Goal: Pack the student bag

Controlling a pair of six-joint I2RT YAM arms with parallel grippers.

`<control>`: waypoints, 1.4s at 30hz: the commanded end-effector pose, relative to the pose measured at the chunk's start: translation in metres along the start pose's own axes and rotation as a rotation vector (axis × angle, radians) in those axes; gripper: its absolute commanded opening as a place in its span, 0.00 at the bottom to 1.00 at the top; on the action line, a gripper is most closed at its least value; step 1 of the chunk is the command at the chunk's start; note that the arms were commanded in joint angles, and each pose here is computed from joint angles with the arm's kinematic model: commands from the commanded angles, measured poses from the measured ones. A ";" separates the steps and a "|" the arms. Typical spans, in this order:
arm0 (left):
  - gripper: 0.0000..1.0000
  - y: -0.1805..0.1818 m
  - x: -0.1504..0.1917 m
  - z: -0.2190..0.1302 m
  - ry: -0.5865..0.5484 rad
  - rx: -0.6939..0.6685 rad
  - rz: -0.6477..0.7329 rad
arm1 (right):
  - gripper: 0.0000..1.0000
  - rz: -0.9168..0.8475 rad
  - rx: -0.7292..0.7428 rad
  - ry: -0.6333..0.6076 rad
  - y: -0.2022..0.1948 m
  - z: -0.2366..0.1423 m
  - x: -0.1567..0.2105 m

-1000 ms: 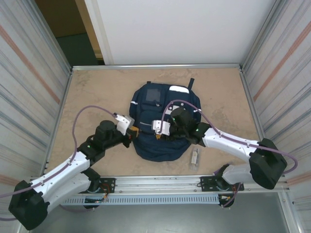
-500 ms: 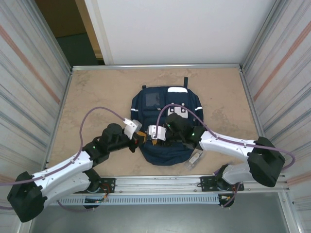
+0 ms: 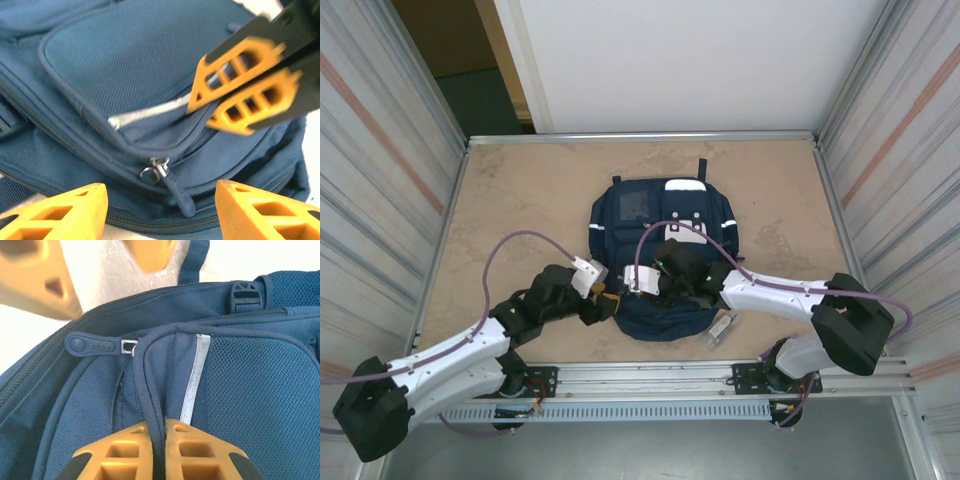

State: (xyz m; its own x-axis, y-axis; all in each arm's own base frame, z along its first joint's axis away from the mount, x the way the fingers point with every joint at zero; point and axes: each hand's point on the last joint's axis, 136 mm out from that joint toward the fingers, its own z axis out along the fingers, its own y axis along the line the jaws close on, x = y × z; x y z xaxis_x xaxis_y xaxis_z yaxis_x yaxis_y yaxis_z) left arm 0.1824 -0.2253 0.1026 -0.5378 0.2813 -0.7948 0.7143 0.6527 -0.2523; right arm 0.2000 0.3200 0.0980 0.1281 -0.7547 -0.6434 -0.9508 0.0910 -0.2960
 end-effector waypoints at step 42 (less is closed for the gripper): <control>0.35 -0.033 -0.024 0.015 -0.106 0.295 0.027 | 0.00 0.046 0.041 -0.144 -0.016 -0.047 -0.031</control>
State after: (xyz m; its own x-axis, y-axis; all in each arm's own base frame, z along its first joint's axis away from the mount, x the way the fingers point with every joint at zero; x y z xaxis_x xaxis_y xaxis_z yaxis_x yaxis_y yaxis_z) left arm 0.1767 -0.2582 0.1089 -0.5185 0.2215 -0.8259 0.8105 0.4350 -0.3922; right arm 0.1924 0.3086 0.1323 0.1321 -0.6862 -0.7154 -0.9566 0.1008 -0.2734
